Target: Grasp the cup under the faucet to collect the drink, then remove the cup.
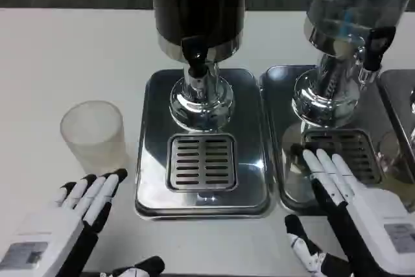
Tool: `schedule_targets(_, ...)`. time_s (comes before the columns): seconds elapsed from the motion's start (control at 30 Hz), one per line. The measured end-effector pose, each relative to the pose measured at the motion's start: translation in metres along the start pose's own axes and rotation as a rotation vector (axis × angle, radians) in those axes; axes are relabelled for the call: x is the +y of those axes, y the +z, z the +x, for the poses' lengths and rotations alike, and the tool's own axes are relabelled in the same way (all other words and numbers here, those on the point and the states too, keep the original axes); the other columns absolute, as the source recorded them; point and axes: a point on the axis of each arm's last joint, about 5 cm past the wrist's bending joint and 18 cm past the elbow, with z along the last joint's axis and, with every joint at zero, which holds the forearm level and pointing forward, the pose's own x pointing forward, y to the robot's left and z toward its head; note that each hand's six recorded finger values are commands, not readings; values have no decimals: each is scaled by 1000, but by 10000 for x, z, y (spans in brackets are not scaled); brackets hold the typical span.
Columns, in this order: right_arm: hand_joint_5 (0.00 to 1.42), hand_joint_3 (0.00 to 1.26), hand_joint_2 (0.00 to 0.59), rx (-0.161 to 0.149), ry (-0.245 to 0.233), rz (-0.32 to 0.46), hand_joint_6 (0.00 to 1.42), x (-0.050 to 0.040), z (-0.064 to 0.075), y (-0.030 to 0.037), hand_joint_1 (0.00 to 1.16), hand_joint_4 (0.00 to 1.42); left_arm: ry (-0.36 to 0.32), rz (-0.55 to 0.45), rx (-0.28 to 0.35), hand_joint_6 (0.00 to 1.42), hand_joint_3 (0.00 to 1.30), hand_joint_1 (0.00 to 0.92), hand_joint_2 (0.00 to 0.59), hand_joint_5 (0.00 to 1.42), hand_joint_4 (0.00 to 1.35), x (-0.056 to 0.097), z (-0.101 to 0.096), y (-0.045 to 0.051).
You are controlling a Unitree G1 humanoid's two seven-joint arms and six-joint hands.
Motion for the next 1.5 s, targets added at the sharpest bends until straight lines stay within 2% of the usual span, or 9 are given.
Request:
schedule_targets(0.63, 0, 55, 476, 11, -9, 32, 178, 11, 4, 6, 558, 0, 7, -18, 7, 0, 0, 0, 99, 0, 0, -15, -3, -25)
schedule_targets(0.83, 0, 63, 476, 17, -21, 40, 181, 53, 37, 60, 558, 0, 71, -68, 4, 0, 0, 0, 87, 0, 0, 18, -27, -135)
schedule_targets(1.0, 0, 65, 475, 23, -28, 56, 187, 87, 47, 101, 558, 0, 173, -111, -48, 0, 0, 0, 85, 0, 0, 54, -46, -215)
schedule_targets(1.13, 0, 66, 475, 21, -28, 63, 190, 100, 52, 115, 557, 0, 212, -117, -65, 0, 0, 0, 86, 0, 0, 77, -45, -255)
schedule_targets(1.2, 0, 66, 475, 20, -28, 64, 190, 101, 57, 113, 557, 0, 260, -129, -67, 0, 0, 0, 85, 0, 0, 103, -42, -279)
schedule_targets(1.37, 0, 69, 475, 26, -25, 73, 191, 100, 64, 76, 557, 0, 285, -134, -78, 0, 0, 0, 76, 0, 0, 117, -24, -284)
schedule_targets(1.5, 0, 73, 476, 26, -25, 73, 192, 91, 86, 35, 557, 0, 325, -149, -64, 3, 0, 0, 71, 0, 0, 177, 51, -338)
